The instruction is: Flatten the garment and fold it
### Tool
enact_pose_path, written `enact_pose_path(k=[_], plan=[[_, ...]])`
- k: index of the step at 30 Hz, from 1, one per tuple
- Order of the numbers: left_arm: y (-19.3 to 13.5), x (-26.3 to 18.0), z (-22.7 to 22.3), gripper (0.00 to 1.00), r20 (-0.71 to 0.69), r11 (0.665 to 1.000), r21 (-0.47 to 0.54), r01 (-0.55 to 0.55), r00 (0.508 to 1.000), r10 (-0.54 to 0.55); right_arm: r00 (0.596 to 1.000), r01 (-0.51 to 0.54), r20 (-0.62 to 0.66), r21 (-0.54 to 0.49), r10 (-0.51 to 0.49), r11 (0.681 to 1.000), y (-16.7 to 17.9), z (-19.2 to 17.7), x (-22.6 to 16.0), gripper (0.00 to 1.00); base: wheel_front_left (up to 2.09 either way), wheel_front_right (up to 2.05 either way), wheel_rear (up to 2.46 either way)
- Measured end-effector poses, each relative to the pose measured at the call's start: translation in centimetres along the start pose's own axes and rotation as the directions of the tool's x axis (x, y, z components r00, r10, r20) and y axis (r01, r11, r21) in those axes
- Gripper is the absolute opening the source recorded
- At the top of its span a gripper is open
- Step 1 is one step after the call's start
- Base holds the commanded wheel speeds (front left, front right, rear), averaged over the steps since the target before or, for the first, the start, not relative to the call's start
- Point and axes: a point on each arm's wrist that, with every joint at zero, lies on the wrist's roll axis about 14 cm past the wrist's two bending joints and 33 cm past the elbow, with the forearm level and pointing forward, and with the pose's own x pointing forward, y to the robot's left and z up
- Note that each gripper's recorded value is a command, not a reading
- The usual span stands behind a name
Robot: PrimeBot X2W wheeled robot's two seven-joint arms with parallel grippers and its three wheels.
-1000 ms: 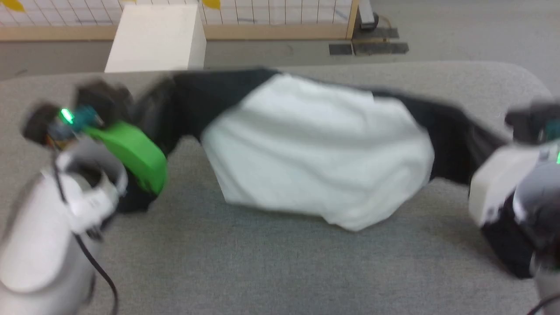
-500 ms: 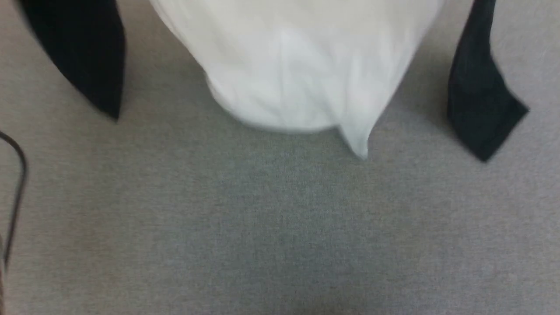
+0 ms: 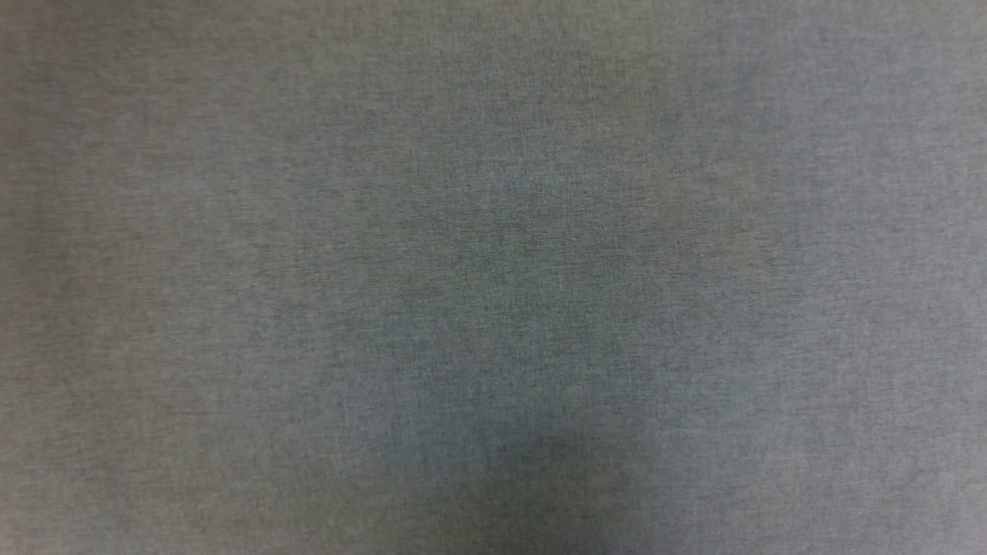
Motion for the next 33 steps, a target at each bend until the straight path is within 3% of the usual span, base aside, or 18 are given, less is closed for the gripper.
enact_pose_path(k=[5, 9, 12, 17, 24, 33], plan=[[-1.0, -2.1, -5.5, 0.00, -0.150, 0.999, -0.005, 0.042, 0.988, -0.043, 0.996, -0.053, -0.066, 0.034, 0.055, 0.998, 2.5, -4.0, 0.3, 0.00, 0.00, 0.00, 0.00], [-1.6, -7.4, -11.3, 0.00, -0.358, 0.997, -0.022, 0.078, 0.930, -0.081, 0.968, -0.150, -0.189, 0.106, 0.168, 0.983, 6.6, -9.4, -2.2, 0.00, 0.00, 0.00, 0.00], [-1.7, -12.3, -14.4, 0.00, -0.501, 0.994, -0.041, 0.101, 0.859, -0.108, 0.935, -0.210, -0.253, 0.174, 0.250, 0.962, 9.5, -12.4, -5.4, 0.00, 0.00, 0.00, 0.00], [-2.1, -22.0, -16.9, 0.00, -0.718, 0.990, -0.095, 0.106, 0.682, -0.142, 0.880, -0.269, -0.314, 0.285, 0.355, 0.920, 13.2, -15.4, -12.1, 0.00, 0.00, 0.00, 0.00], [-4.4, -35.4, -13.5, 0.00, -0.870, 0.972, -0.236, -0.016, 0.449, -0.204, 0.840, -0.248, -0.372, 0.384, 0.395, 0.889, 14.5, -16.2, -22.4, 0.00, 0.00, 0.00, 0.00], [-4.2, -44.4, -6.6, 0.00, -0.928, 0.948, -0.258, -0.188, 0.322, -0.189, 0.800, -0.077, -0.474, 0.527, 0.368, 0.846, 15.1, -15.2, -32.8, 0.00, 0.00, 0.00, 0.00]])
